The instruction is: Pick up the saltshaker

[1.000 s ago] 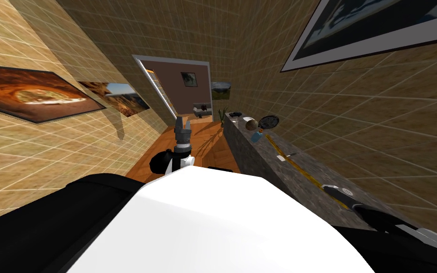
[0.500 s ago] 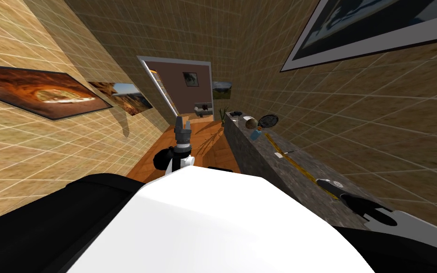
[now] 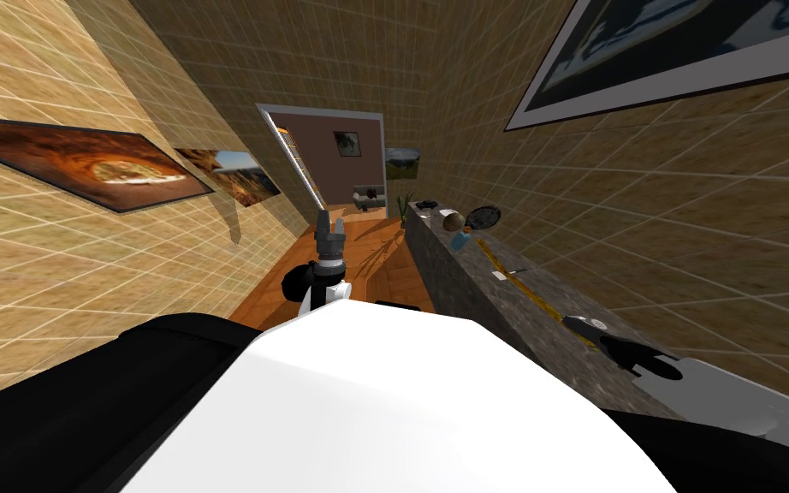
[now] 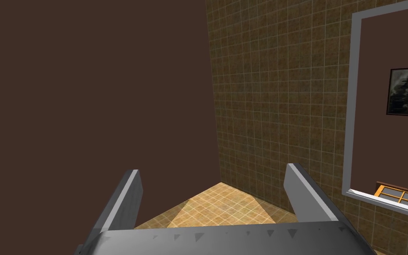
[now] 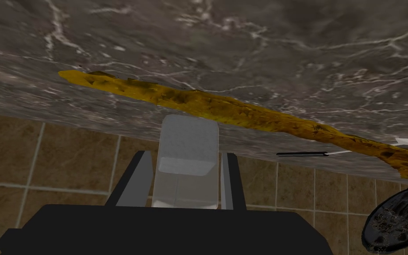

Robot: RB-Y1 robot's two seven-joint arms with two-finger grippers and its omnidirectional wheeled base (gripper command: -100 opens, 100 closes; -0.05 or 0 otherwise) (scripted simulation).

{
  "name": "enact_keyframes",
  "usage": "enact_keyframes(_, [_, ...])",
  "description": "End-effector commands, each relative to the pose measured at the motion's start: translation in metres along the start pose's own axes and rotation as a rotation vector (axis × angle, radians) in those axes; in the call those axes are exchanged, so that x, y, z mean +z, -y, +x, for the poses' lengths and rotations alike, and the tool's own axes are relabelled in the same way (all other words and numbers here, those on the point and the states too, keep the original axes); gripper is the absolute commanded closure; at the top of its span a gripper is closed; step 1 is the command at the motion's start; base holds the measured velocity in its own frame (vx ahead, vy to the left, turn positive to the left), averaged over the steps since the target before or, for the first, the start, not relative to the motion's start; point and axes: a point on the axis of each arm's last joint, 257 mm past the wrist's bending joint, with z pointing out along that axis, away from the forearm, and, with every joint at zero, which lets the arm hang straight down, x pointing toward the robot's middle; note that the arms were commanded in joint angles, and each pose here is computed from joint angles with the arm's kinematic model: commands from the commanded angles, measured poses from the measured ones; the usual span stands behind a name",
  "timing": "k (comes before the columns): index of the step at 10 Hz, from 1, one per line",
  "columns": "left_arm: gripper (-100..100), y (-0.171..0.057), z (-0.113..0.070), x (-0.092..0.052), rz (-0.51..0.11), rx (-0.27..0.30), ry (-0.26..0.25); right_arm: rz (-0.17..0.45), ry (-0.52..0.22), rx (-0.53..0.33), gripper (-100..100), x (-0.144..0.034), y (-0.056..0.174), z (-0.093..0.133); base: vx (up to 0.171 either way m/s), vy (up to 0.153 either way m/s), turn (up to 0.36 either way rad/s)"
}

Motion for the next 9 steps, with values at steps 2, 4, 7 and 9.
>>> enact_keyframes(2, [0,0.0,0.0,0.0,0.0,0.0,0.0,0.021,-0.016,0.018,100,-0.001,-0.005,0.004,-0.077,-0.014,0.024])
enact_keyframes(4, [0,0.0,0.0,0.0,0.0,0.0,0.0,0.031,-0.046,0.024,100,-0.002,-0.02,0.007,-0.106,-0.025,0.044])
enact_keyframes(7, [0,0.0,0.0,0.0,0.0,0.0,0.0,0.051,-0.084,0.027,100,-0.005,-0.031,0.014,-0.09,-0.015,0.032])
enact_keyframes(9, [0,0.0,0.0,0.0,0.0,0.0,0.0,0.044,-0.076,0.02,0,-0.004,-0.031,0.011,-0.027,-0.004,0.001])
